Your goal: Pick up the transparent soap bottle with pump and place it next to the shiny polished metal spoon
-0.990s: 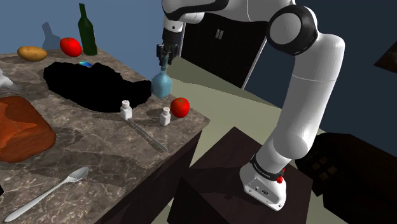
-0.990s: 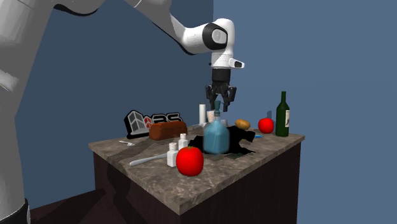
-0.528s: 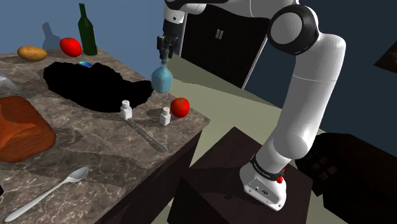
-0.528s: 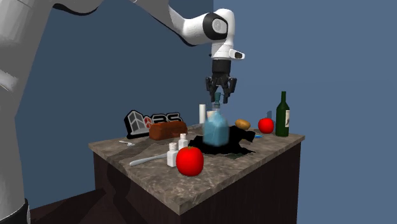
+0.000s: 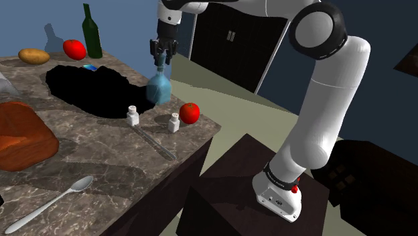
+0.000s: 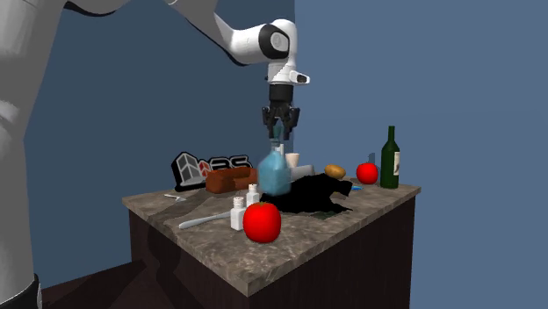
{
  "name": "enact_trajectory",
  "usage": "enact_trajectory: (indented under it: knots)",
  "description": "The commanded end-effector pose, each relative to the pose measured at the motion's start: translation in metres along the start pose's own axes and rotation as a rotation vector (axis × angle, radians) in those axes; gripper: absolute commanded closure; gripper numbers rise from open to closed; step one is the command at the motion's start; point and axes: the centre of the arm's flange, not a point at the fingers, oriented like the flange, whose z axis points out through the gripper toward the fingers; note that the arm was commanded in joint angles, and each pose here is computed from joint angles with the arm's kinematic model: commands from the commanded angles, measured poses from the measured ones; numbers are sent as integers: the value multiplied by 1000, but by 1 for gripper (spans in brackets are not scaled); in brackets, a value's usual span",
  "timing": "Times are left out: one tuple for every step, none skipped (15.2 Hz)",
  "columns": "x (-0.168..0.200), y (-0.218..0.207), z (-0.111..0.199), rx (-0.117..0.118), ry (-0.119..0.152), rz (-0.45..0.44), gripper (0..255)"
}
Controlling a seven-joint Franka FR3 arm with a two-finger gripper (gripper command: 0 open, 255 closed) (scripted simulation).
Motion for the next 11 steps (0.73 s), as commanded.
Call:
enact_trajectory:
  knots:
    - [-5, -28, 4, 0, 1, 1, 255]
    - [-7, -41, 5, 0, 1, 1, 255]
    - [-8, -55, 6, 0, 1, 1, 255]
    - [-10, -68, 7, 0, 1, 1, 255]
    - [-11, -81, 8, 0, 1, 1, 255]
    - [-12, -94, 9, 0, 1, 1, 255]
    - [-14, -107, 10, 0, 1, 1, 255]
    - [-15, -120, 11, 0, 1, 1, 255]
    - [-16, -133, 12, 0, 1, 1, 255]
    - [-18, -146, 13, 0, 1, 1, 255]
    - [-19, -159, 14, 0, 1, 1, 255]
